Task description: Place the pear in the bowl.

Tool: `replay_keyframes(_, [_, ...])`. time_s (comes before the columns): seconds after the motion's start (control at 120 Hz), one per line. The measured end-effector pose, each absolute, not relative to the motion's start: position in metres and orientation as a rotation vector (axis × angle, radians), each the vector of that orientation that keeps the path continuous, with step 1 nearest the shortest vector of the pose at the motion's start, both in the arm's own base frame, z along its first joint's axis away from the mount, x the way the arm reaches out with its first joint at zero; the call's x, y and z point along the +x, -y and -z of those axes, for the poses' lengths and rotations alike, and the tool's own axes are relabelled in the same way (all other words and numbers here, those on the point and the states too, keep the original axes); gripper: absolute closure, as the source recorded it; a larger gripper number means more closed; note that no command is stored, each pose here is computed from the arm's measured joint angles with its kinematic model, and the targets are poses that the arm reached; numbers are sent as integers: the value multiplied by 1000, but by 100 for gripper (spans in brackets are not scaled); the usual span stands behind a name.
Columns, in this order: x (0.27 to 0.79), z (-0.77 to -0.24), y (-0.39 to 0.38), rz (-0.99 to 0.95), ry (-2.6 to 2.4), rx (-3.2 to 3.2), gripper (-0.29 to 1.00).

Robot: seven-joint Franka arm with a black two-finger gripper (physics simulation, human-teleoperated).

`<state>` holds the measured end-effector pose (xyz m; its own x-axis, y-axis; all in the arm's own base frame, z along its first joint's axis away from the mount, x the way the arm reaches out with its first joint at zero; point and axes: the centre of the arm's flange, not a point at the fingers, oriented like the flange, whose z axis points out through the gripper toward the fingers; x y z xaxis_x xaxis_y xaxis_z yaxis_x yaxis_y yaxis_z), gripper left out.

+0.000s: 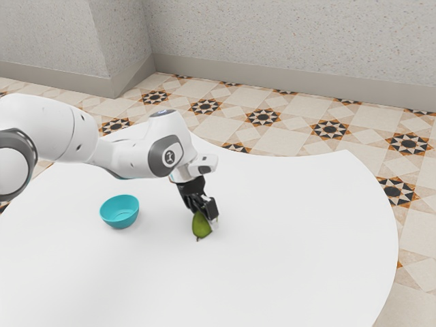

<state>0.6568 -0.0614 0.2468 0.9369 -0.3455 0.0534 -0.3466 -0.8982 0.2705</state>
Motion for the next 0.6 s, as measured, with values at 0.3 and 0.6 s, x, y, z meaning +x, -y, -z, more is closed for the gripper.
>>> replay_keyframes(0.3, [668,-281,45,77,556,2875,45])
replay_keyframes(0.6, [663,-312,-28,234,432,2988,48])
